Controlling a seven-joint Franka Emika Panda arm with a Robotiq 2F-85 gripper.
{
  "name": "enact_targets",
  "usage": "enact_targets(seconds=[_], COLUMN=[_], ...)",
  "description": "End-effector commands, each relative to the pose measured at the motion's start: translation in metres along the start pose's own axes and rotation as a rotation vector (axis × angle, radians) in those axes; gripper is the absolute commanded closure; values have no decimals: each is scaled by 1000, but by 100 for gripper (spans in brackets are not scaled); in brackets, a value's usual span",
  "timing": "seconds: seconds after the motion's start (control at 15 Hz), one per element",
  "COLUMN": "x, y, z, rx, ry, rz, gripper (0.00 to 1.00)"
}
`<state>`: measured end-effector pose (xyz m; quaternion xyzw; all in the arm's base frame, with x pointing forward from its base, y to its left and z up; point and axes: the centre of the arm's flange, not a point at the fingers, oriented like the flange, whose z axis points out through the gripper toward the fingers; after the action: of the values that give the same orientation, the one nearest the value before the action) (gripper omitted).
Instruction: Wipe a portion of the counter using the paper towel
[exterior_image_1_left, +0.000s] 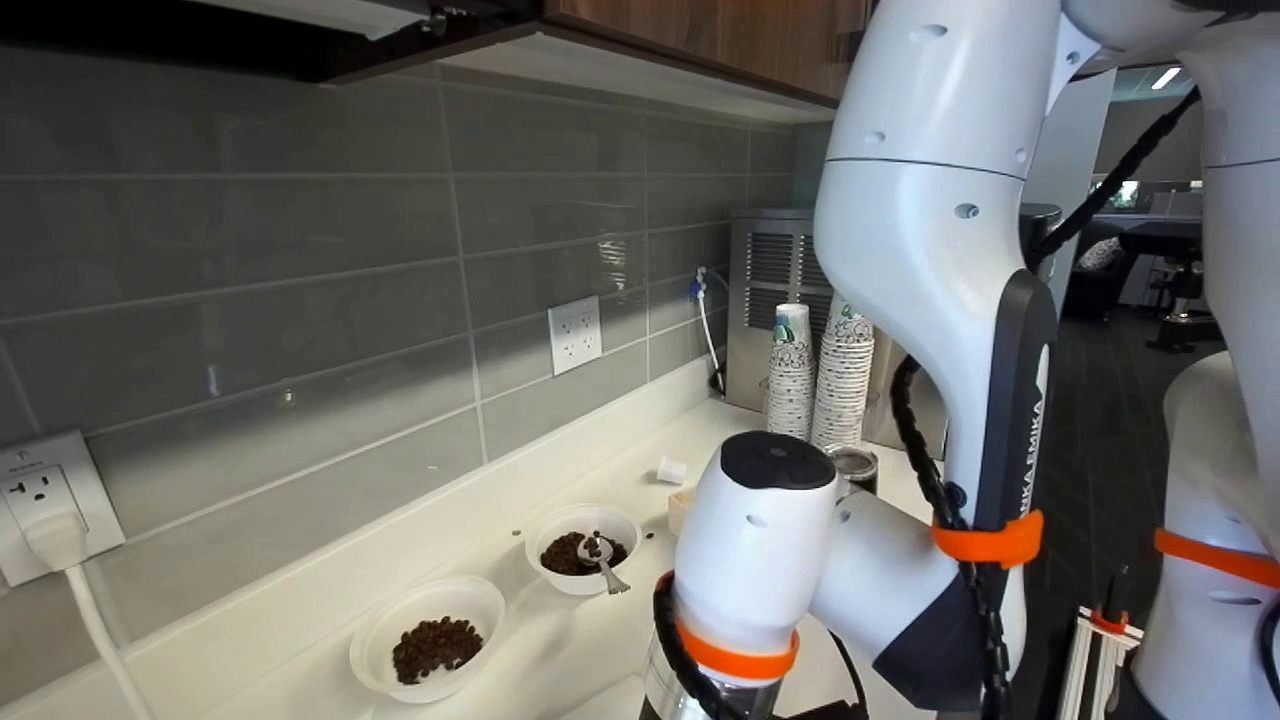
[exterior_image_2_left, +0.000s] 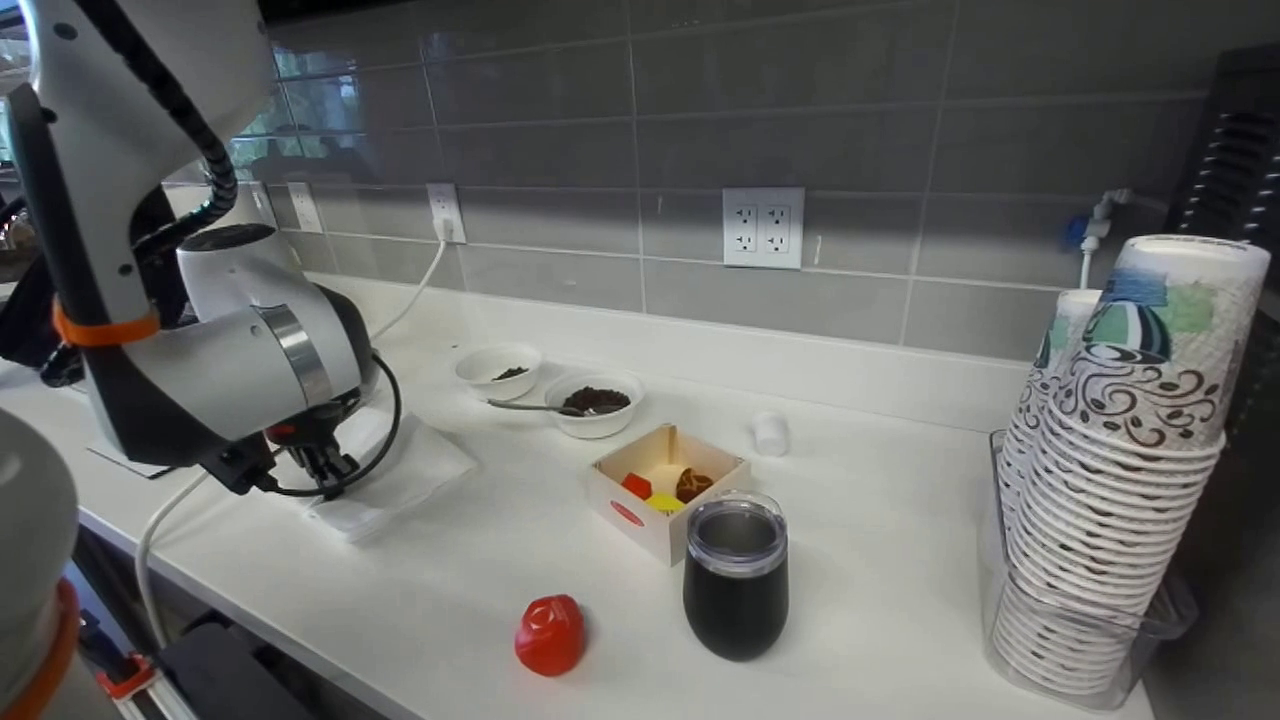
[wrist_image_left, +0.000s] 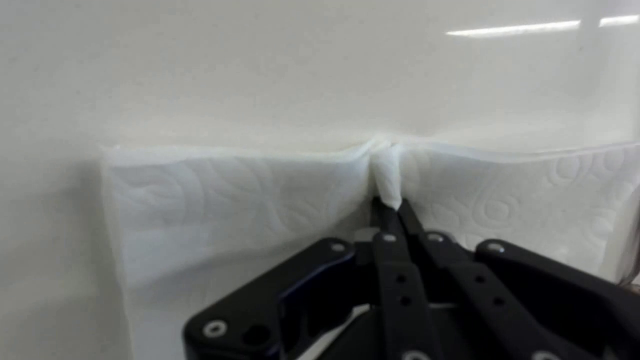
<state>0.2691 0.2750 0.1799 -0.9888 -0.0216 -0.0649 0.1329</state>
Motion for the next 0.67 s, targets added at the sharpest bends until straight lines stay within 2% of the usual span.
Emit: enact_targets(seconds=[0.0,0.2,0.6], x=[-10,-8,-10], y=[1,8,48], z=[1,-9,-23], rx=[-145,-236,-464], ry=[-47,-15,-7], rz=[-46,-67,-41], gripper=[99,99,99])
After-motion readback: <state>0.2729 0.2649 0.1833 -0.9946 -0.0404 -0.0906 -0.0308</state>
